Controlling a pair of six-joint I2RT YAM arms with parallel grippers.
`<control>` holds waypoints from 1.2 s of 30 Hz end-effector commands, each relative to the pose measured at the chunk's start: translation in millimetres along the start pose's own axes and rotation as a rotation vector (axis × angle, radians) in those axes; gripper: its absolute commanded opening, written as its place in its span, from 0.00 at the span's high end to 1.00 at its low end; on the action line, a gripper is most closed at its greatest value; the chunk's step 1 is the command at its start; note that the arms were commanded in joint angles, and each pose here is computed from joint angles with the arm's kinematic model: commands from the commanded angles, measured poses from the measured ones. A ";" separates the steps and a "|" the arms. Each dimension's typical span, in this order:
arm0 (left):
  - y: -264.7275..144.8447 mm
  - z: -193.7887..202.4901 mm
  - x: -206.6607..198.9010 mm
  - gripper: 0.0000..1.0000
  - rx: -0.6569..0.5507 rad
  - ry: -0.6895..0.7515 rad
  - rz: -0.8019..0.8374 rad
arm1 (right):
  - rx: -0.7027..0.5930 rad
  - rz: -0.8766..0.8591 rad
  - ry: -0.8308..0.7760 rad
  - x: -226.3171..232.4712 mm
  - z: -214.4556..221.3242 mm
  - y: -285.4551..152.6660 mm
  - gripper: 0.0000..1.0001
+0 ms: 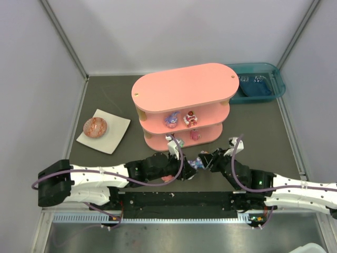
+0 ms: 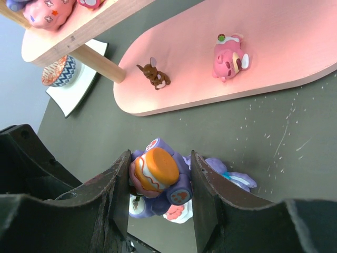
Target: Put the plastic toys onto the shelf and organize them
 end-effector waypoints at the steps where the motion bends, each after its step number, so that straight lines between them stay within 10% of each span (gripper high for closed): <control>1: 6.1 -18.5 -8.7 0.62 -0.084 -0.007 0.042 | -0.012 -0.087 0.077 23.5 -11.9 -6.1 1.00; 18: 6.2 -26.6 -3.3 0.93 -0.120 -0.027 0.032 | 0.040 -0.156 0.065 22.2 -8.9 -12.8 1.00; 27: 3.3 -33.3 -3.8 0.52 -0.146 -0.044 0.044 | 0.050 -0.166 0.056 22.0 -7.9 -13.4 1.00; 36: 3.2 -33.3 0.4 0.64 -0.152 -0.058 0.040 | 0.044 -0.179 0.060 22.6 -10.4 -15.3 1.00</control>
Point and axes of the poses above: each gripper's point midway between its finger pads, its own y axis out along the fingers, its own x axis along the line the jaws close on, z = x × y, the point moved 9 cm from there along -y, back along the fingers, and after that the axes turned 13 degrees about y, right-handed, at the moved point
